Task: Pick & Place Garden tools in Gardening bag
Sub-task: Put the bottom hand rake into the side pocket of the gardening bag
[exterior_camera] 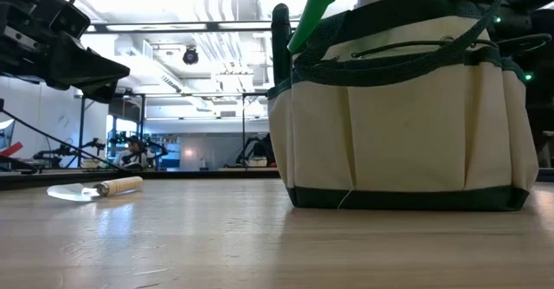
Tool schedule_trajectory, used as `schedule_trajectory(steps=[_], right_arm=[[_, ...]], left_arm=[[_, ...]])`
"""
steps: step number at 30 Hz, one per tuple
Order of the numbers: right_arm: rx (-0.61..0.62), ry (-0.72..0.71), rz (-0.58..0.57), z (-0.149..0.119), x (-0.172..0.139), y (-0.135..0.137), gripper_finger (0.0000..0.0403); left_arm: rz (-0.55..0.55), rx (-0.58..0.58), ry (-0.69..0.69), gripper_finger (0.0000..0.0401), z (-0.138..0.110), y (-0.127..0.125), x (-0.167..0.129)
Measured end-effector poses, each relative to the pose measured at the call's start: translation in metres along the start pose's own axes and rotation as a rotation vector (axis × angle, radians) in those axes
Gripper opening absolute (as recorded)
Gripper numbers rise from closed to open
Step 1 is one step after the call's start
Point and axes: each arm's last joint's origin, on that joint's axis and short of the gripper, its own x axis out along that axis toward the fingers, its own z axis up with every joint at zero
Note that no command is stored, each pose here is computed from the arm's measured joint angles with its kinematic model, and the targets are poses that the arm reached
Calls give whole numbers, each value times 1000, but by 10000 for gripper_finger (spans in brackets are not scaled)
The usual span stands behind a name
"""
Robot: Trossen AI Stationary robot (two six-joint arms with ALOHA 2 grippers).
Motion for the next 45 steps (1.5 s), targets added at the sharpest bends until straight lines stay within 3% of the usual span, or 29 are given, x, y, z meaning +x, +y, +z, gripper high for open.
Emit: schedule_trajectory(steps=[7,28,45], right_arm=[[-11,-27,4,2,0,1,13],[-84,-6,-4,6,-11,3,8],[-166,37,-124,11,-34,-2,8]], left_arm=[[0,0,0,23,0,0,0],[0,0,0,23,0,0,0],[0,0,0,23,0,0,0]])
